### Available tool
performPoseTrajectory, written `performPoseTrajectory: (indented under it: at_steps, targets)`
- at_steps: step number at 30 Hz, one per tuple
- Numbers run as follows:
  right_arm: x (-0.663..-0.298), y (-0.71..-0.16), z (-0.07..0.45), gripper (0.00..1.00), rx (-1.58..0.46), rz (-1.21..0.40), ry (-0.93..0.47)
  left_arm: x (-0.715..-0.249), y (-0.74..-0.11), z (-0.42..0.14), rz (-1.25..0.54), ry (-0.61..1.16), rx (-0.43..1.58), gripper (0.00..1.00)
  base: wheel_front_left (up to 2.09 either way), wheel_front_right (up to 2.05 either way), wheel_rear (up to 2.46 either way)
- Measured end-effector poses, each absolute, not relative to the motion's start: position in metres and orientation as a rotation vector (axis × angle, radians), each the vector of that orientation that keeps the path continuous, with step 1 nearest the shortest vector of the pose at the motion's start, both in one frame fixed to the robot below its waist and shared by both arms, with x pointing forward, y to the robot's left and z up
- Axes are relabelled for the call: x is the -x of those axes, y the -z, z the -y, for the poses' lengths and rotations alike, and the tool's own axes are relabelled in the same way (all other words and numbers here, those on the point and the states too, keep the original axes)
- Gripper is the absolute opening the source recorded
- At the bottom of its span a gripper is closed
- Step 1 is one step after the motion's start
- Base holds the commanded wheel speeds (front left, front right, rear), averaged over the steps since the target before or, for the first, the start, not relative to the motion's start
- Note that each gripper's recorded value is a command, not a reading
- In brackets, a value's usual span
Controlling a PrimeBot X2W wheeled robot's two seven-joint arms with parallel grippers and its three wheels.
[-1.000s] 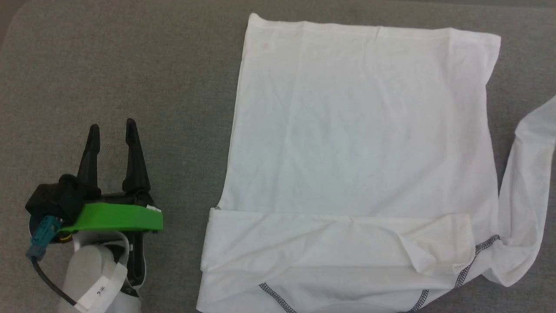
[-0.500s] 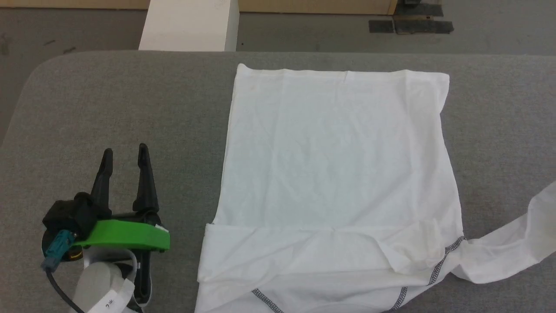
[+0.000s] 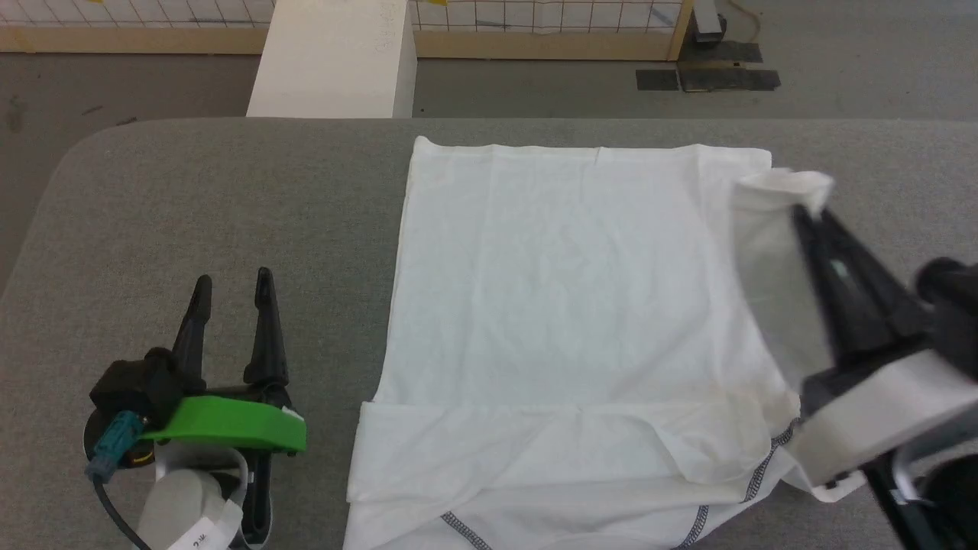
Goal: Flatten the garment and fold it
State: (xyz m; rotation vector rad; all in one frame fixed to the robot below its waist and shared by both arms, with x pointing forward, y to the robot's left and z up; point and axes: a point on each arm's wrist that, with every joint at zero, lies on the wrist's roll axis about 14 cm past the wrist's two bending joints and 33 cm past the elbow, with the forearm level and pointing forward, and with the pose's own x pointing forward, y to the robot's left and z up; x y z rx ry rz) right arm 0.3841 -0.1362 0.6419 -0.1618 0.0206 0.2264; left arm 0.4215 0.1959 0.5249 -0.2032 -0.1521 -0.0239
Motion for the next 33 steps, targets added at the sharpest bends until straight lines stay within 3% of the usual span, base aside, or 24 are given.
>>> performPoseTrajectory:
  at_steps: [7,12,19,25,26,27,28,33]
  targets:
    - [-0.389,-0.586,0.024,0.00,0.148,-0.175,-0.579,-0.423,-0.519,-0.195,0.136,0.024,0.207,1.00,0.00,0.00,0.00]
    - [-0.381,-0.521,-0.025,0.00,0.159,-0.345,-0.733,-0.423,-0.513,-0.198,0.122,0.013,0.213,1.00,0.00,0.00,0.00]
    - [-0.347,-0.431,-0.057,0.00,0.184,-0.603,-0.878,-0.424,-0.504,-0.207,0.097,-0.015,0.212,1.00,0.00,0.00,0.00]
    - [-0.326,-0.389,-0.059,0.00,0.176,-0.730,-0.915,-0.424,-0.498,-0.209,0.081,-0.026,0.215,1.00,0.00,0.00,0.00]
    - [-0.324,-0.386,-0.059,0.16,0.173,-0.744,-0.918,-0.424,-0.498,-0.208,0.082,-0.024,0.217,1.00,0.00,0.00,0.00]
    - [-0.323,-0.386,-0.060,0.91,0.162,-0.746,-0.922,-0.424,-0.498,-0.207,0.081,-0.022,0.219,1.00,0.00,0.00,0.00]
    - [-0.323,-0.387,-0.060,1.00,0.145,-0.748,-0.922,-0.424,-0.498,-0.205,0.080,-0.019,0.221,1.00,0.00,0.00,0.00]
    - [-0.353,-0.427,-0.057,1.00,-0.025,-0.594,-0.861,-0.427,-0.494,-0.196,0.067,0.008,0.226,1.00,0.00,0.00,0.00]
